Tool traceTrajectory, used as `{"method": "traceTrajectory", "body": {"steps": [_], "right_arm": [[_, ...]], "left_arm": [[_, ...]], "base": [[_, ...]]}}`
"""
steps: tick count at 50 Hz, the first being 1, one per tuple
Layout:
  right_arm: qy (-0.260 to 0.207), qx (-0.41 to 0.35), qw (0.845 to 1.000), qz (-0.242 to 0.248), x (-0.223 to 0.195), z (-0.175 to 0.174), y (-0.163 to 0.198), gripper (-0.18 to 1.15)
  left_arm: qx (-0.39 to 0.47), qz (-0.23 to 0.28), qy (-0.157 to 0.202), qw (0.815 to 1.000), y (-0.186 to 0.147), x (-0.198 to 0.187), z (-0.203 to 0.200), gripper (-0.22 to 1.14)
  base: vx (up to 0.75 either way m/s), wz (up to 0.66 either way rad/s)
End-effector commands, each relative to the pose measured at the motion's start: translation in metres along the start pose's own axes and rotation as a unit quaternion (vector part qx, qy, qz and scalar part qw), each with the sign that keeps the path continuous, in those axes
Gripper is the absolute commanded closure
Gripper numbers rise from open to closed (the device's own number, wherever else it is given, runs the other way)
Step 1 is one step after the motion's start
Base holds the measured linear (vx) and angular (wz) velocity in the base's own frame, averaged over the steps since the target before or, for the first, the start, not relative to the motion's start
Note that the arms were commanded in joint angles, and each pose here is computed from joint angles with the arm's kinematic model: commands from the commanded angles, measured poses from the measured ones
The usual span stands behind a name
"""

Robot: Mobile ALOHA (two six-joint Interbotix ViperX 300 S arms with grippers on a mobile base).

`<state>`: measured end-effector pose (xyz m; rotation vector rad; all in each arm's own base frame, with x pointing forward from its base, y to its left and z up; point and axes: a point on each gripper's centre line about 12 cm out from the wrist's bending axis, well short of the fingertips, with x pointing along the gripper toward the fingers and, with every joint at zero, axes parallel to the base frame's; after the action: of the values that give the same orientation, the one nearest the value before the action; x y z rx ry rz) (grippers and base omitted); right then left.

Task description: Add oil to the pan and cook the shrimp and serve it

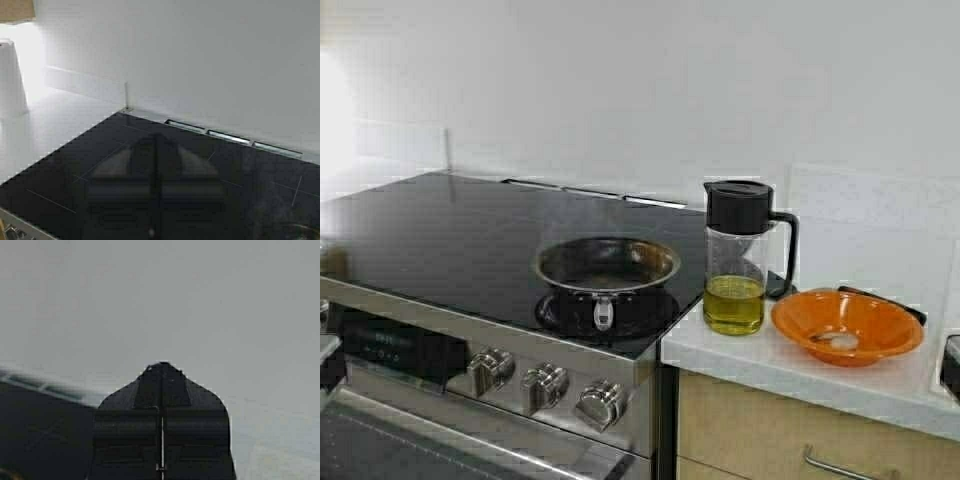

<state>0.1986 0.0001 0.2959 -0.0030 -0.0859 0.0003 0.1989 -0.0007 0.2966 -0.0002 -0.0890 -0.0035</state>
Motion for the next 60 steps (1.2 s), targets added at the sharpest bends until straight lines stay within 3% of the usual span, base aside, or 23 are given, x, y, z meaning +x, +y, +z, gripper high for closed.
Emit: {"method": "traceTrajectory", "body": {"steps": [1, 5, 12, 14, 20, 36, 60], "right_arm": [[0.013, 0.016, 1.0, 0.017, 0.002, -0.005, 0.007, 0.91], [0.037, 0.039, 0.997, 0.05, 0.007, -0.01, 0.021, 0.62], [0.079, 0.044, 0.988, 0.125, 0.02, -0.023, 0.058, -0.07], [0.083, 0.042, 0.986, 0.141, 0.025, -0.028, 0.068, -0.15], [0.099, 0.04, 0.981, 0.163, 0.038, -0.05, 0.085, -0.04], [0.207, 0.09, 0.965, 0.136, 0.052, -0.129, 0.111, -0.05], [0.244, 0.061, 0.967, 0.035, 0.032, -0.223, 0.133, -0.05]], "left_arm": [[0.001, -0.002, 0.01, 1.0, -0.001, 0.001, -0.006, 0.94], [-0.002, -0.002, 0.01, 1.0, -0.001, 0.0, -0.006, 0.84], [-0.003, -0.002, 0.012, 1.0, -0.001, 0.0, -0.008, 0.88], [-0.003, -0.002, 0.012, 1.0, -0.001, 0.0, -0.007, 0.89], [-0.004, -0.002, 0.012, 1.0, -0.001, 0.0, -0.008, 0.89], [-0.004, -0.002, 0.013, 1.0, -0.001, -0.001, -0.009, 0.89], [-0.004, -0.002, 0.015, 1.0, -0.001, -0.001, -0.011, 0.89]], "base": [[0.0, 0.0], [0.0, 0.0], [0.0, 0.0], [0.0, 0.0], [0.0, 0.0], [0.0, 0.0], [0.0, 0.0]]}}
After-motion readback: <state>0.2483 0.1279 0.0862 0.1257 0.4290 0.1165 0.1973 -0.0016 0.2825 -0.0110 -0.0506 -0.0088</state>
